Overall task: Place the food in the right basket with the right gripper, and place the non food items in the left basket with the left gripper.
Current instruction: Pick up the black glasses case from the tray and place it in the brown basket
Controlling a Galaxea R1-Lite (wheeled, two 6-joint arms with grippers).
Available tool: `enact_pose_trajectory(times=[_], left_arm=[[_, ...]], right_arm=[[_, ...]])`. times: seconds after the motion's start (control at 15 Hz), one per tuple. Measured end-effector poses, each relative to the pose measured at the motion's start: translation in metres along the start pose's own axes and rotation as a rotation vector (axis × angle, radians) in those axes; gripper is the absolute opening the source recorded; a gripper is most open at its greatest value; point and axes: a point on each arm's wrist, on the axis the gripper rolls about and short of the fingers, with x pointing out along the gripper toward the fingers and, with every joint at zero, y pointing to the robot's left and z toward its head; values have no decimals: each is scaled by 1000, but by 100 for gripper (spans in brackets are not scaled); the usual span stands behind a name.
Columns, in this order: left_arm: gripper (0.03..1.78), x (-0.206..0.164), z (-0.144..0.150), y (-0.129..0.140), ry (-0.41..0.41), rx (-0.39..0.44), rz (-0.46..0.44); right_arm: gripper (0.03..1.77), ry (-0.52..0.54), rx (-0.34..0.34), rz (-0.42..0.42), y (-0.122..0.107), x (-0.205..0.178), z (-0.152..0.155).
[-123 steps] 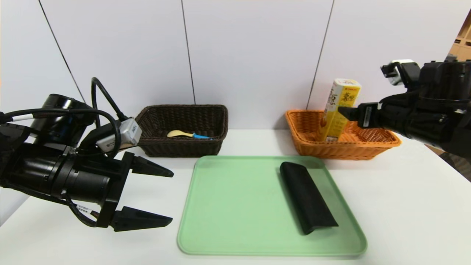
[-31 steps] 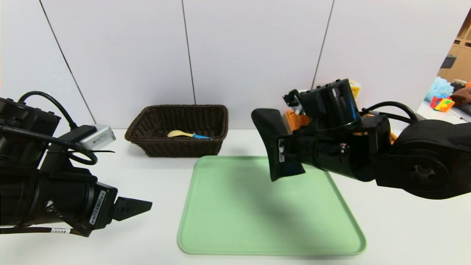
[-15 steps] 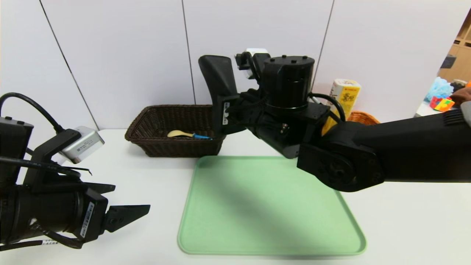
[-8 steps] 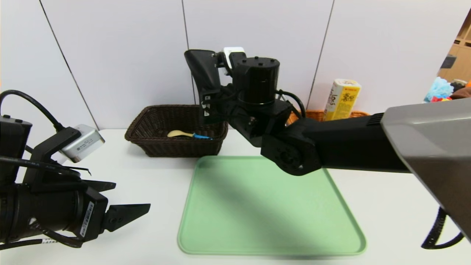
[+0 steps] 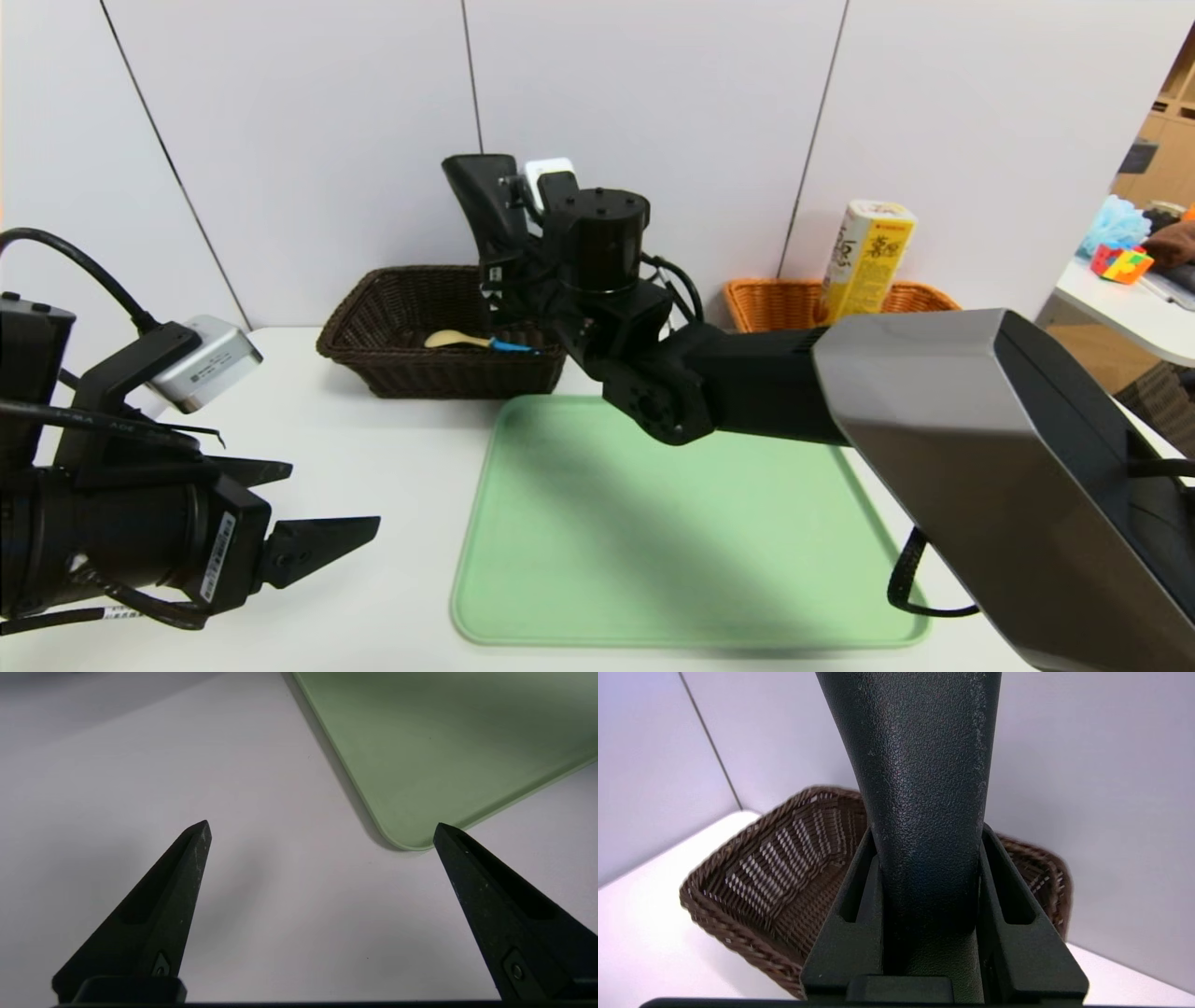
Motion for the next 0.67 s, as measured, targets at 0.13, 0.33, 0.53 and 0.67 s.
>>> enact_pose_trajectory(times=[0.13, 0.33, 0.53, 0.67], left_arm=[[169, 1, 0, 0, -10, 1, -1], [169, 2, -4, 0, -5, 0, -1], [169, 2, -4, 0, -7, 1, -2], [169, 1, -4, 0, -8, 1, -2]], right_arm=[[53, 18, -6, 12, -1, 4, -12], [53, 39, -14, 13, -2, 8, -24], [53, 48, -16, 15, -2, 10, -31], [53, 52, -17, 15, -3, 11, -33]])
